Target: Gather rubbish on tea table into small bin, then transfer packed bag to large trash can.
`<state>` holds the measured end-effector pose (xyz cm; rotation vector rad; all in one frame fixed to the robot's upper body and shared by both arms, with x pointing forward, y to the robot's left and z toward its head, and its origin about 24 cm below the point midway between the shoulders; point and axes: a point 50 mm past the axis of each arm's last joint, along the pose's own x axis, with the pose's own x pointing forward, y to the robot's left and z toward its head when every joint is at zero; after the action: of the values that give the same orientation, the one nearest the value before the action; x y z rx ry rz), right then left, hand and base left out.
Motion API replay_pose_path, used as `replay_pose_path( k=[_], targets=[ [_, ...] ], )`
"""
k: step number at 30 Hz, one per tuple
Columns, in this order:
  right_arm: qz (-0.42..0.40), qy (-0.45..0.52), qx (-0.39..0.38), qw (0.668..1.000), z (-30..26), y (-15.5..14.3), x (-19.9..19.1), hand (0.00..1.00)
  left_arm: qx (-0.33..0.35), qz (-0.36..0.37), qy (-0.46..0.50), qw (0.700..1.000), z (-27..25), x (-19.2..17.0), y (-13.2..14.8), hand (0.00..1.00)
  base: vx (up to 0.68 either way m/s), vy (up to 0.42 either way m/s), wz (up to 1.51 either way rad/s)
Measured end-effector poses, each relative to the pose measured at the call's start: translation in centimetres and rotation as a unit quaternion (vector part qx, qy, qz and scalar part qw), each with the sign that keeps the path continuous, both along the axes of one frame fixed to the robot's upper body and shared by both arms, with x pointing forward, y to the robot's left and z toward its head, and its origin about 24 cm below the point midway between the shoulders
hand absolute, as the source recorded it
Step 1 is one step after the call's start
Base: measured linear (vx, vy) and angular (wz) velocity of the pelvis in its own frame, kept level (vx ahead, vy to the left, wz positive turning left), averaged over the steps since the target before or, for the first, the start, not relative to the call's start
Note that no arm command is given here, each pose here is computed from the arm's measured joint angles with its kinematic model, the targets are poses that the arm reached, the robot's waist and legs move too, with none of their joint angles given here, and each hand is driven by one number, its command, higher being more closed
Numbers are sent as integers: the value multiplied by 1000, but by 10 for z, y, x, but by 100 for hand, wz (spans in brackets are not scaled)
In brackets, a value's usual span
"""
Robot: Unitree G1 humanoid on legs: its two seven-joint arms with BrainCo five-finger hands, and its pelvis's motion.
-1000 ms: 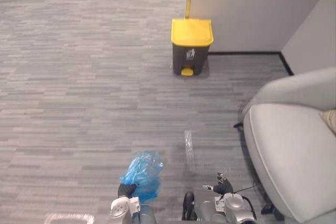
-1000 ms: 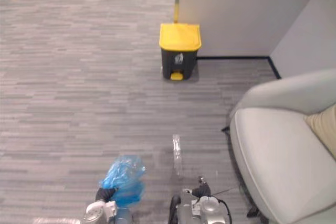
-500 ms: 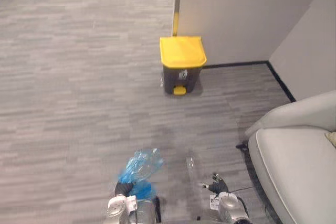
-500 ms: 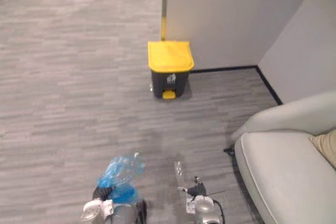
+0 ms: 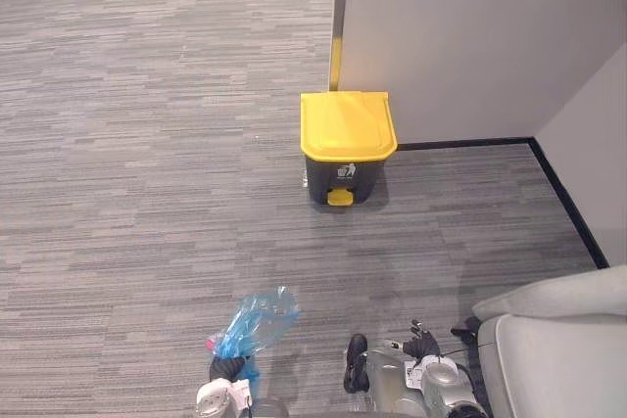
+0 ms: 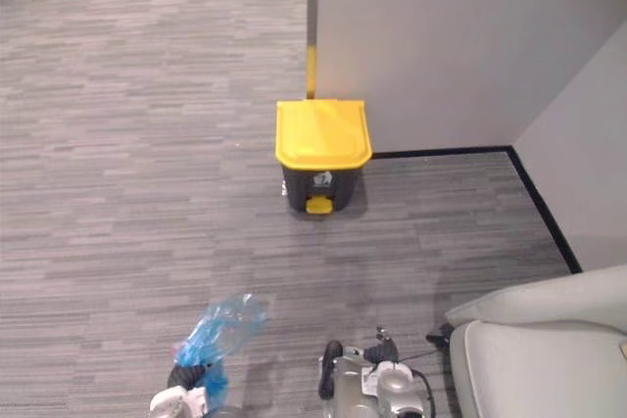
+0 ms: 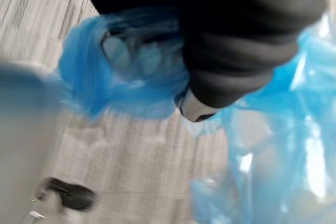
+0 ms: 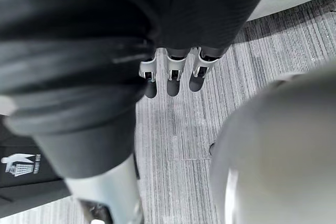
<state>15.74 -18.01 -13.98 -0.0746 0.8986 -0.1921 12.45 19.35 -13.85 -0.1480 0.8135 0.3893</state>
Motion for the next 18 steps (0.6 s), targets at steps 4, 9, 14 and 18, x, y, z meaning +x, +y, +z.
replay_pose_path(
  k=[4, 9, 14, 18],
  targets=[
    [-6, -1, 13, 1000, 0, 8, 0, 0, 9, -1, -35, 999, 9, 14, 5, 100, 381, -65, -6],
    [-17, 0, 4, 1000, 0, 0, 2, 0, 5, -18, -38, 999, 10, 19, 0, 100, 474, 146, -19],
    [-17, 11, 13, 1000, -4, 6, -5, 0, 11, -45, -24, 999, 7, 21, 3, 100, 486, 225, -8],
    [-14, 11, 15, 1000, -4, 6, -7, 0, 22, -67, -6, 997, 5, 17, 6, 100, 413, 149, 27]
  ],
)
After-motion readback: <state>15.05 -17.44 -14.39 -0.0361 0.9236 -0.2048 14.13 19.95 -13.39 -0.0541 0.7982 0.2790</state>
